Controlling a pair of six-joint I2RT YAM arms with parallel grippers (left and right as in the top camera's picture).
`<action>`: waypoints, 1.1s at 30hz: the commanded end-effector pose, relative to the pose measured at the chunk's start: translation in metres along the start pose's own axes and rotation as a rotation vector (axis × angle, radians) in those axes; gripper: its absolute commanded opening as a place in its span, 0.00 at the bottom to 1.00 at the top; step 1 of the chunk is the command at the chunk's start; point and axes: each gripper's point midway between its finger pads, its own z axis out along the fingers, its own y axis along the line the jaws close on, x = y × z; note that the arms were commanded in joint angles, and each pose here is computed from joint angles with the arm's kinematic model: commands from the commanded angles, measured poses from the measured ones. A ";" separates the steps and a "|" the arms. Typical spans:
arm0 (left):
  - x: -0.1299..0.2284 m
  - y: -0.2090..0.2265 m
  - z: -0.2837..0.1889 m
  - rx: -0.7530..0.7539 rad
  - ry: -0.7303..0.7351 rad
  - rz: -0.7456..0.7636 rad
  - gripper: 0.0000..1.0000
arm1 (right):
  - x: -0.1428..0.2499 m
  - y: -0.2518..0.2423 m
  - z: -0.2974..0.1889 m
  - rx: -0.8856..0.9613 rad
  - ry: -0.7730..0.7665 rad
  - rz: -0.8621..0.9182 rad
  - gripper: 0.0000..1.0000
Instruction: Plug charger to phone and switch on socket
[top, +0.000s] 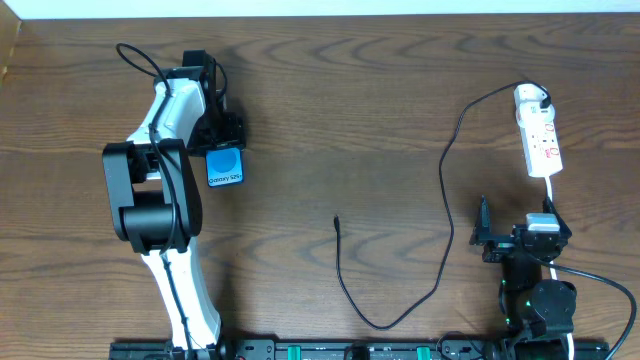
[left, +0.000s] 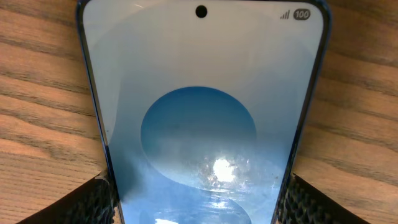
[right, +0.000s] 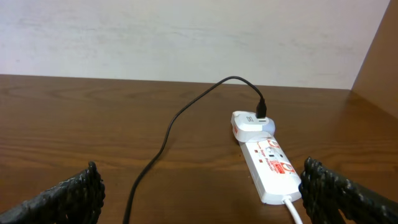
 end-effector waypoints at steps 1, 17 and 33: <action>0.011 0.000 0.013 -0.004 0.043 0.006 0.60 | 0.000 -0.001 0.000 0.004 0.000 -0.012 0.99; 0.011 0.000 0.013 -0.004 0.043 0.006 0.08 | 0.000 -0.001 0.000 0.004 0.000 -0.012 0.99; -0.002 0.004 -0.006 -0.033 0.001 0.007 0.08 | 0.000 -0.001 0.000 0.004 0.000 -0.012 0.99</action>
